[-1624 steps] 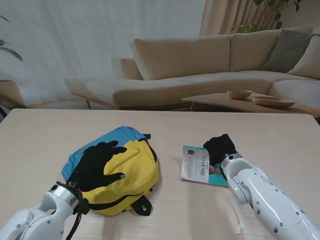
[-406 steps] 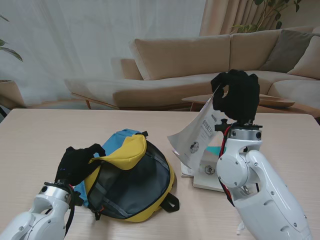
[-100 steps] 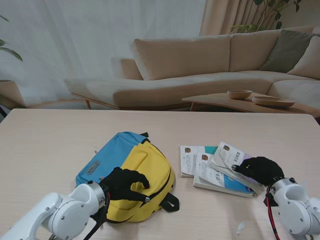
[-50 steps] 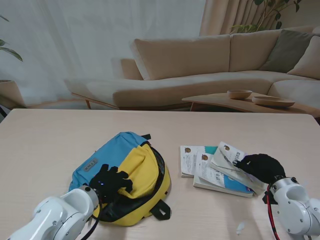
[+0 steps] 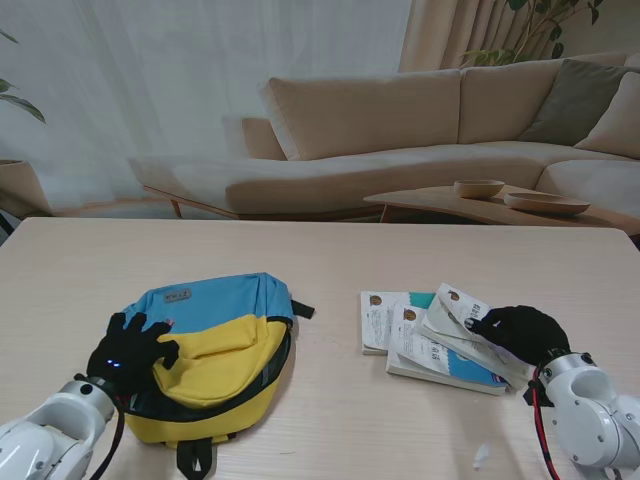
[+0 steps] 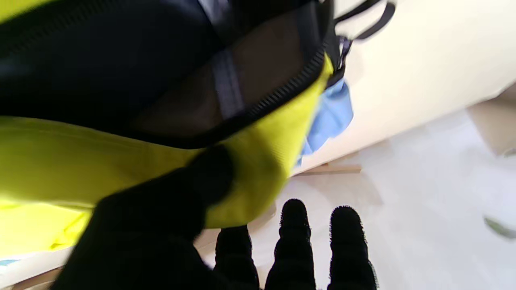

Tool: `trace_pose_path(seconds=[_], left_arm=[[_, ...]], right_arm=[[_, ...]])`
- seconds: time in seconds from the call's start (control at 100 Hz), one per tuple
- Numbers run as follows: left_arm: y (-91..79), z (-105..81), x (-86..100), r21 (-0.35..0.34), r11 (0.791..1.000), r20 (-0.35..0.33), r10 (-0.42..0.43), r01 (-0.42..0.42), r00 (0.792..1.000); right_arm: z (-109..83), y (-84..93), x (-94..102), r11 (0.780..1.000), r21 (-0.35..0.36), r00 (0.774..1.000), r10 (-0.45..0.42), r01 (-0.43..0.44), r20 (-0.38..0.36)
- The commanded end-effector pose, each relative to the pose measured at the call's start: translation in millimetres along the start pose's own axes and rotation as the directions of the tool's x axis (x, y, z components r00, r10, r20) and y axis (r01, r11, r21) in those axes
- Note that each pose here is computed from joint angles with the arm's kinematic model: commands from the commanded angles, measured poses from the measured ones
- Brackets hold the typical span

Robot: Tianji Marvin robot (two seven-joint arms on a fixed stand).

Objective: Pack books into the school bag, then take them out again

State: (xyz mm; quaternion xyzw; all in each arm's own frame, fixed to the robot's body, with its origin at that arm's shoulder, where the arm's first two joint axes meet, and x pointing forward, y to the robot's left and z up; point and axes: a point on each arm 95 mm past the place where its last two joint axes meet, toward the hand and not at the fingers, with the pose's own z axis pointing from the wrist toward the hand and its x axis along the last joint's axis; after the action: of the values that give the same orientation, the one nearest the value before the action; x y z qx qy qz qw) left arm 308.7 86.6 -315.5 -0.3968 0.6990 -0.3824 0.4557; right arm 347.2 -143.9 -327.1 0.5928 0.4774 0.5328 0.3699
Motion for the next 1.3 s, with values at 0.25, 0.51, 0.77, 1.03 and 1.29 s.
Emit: trace_pose_path(seconds=[0.25,0.51,0.77,1.03,1.29], left_arm=[[-36.9,-37.6,22.2,-0.163,0.976,-0.218,-0.18,0.146,0.959],[-19.9,-34.5,47.7,-0.334,0.938,-0.189,-0.16,0.09,0.969],[5.0,-15.0,42.3,-0.351,0.933,-0.066,-0.113,0.083,0.991],[5.3,24.9,20.0,-0.306,0.941,-0.077,-0.172,0.141,0.982],[-0.4,33.3,-1.3,-0.25,0.962,-0.053,-0.126,0.109,0.991]], right_arm=[[-1.8,-5.3,4.5,1.0,0.018,1.0,0.006,-0.006,-0.01],[-2.3,-7.0,6.2,1.0,0.022,1.0,0.011,-0.011,-0.017],[-2.6,-5.7,7.2,1.0,0.005,1.0,0.009,-0.008,-0.017],[-2.4,-5.9,9.6,1.0,-0.001,1.0,0.007,-0.007,-0.024],[-1.9,-4.8,12.5,1.0,-0.009,0.999,0.025,-0.025,-0.043]])
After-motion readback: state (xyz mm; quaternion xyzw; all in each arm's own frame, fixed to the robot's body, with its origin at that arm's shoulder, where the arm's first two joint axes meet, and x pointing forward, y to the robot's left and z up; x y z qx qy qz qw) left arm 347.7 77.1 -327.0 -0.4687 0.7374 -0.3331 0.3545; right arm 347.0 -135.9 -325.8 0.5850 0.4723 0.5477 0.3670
